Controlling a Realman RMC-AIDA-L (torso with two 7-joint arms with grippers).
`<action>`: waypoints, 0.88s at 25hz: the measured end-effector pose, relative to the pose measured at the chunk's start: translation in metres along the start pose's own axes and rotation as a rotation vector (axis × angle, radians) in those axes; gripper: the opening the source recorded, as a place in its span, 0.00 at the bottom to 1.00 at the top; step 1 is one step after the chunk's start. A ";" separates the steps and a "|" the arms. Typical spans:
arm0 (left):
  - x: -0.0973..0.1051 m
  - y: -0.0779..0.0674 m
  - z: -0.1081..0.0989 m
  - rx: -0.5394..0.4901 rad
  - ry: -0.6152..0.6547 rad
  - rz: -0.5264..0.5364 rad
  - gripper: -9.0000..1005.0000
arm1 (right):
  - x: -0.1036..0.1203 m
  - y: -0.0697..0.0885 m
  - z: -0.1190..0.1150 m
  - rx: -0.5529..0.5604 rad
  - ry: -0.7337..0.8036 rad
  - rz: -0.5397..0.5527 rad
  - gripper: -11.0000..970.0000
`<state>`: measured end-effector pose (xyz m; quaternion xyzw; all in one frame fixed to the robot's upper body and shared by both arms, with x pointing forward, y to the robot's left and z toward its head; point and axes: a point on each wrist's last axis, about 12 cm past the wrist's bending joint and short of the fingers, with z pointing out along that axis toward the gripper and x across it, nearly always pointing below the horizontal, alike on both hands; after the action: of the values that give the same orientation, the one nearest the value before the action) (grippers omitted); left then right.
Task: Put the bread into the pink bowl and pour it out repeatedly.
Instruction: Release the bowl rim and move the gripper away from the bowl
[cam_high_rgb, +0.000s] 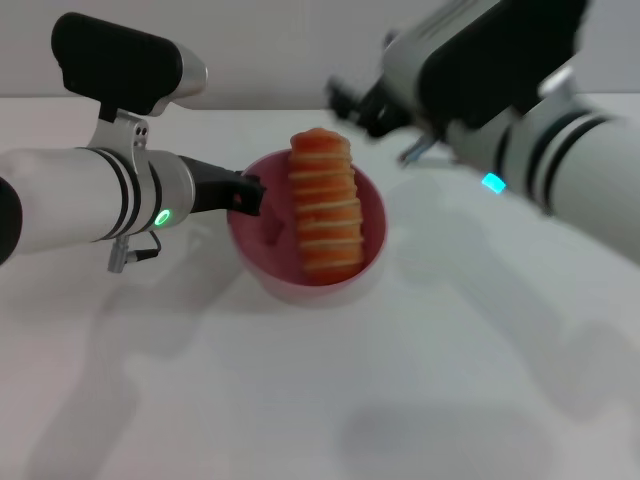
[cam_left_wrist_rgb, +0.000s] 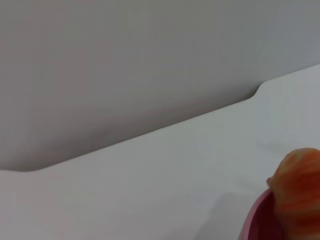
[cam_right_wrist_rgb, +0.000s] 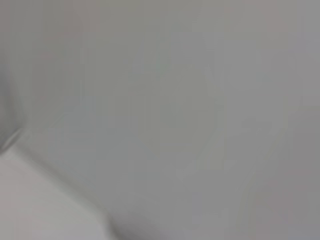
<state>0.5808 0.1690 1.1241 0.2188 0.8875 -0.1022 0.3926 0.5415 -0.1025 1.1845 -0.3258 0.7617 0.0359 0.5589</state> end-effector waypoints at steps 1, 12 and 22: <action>0.001 0.001 0.001 -0.002 0.004 -0.002 0.06 | -0.004 -0.005 -0.003 0.027 -0.036 -0.008 0.77; 0.002 0.000 0.003 0.010 0.011 -0.017 0.06 | 0.037 -0.064 -0.015 0.219 -0.270 0.064 0.76; -0.002 -0.004 0.004 0.028 0.019 -0.021 0.06 | 0.071 -0.087 -0.017 0.206 -0.241 0.188 0.76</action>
<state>0.5831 0.1632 1.1230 0.2161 0.8918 -0.1168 0.3798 0.5626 -0.2104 1.1557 -0.1874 0.7159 0.0486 0.6709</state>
